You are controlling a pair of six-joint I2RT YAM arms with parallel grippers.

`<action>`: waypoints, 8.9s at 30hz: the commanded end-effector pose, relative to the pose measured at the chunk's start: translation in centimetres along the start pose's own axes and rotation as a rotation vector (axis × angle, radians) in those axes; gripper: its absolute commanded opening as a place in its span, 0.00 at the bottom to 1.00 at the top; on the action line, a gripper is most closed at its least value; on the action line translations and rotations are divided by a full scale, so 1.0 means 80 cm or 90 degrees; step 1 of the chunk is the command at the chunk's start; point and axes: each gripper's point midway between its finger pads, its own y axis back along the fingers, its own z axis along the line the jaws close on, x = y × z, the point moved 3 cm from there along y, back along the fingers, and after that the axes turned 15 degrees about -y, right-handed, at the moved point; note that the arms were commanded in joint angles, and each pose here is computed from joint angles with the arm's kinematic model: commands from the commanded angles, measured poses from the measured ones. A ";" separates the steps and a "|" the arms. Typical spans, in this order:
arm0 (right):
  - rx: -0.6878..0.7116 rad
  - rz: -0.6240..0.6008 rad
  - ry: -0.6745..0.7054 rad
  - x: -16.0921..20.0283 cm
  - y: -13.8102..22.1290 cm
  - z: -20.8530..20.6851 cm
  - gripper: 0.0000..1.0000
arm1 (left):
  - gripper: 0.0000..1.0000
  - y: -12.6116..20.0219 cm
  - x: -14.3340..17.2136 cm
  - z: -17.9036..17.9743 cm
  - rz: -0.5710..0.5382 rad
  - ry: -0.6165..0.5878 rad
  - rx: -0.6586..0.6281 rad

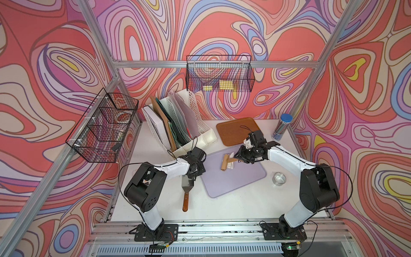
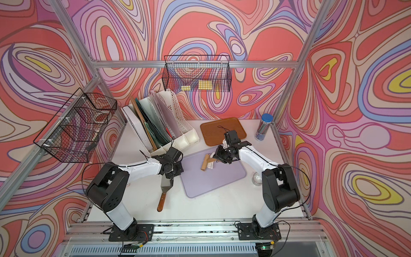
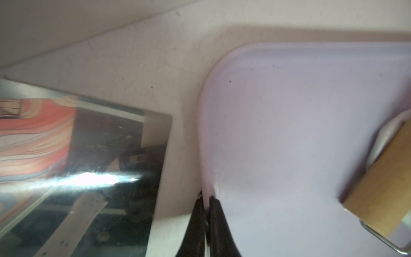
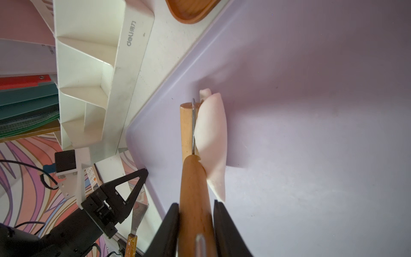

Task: Roll out the dumpling wrappers from the dough
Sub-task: Flatten out the dough on the work surface, then place the rolling pin at the center of the board, then pick up the dumpling mold from the center of the board, then press the dumpling wrapper on the work surface.

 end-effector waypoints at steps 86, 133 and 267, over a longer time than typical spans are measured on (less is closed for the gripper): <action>0.110 0.050 0.186 0.029 0.084 0.002 0.00 | 0.00 -0.001 0.018 0.002 0.035 -0.047 -0.013; -0.188 0.055 0.232 0.045 0.105 0.114 0.00 | 0.00 0.000 0.014 -0.008 0.029 -0.056 -0.005; 0.372 -0.009 0.261 0.032 -0.043 -0.009 0.00 | 0.91 0.077 -0.035 -0.081 -0.052 -0.145 0.217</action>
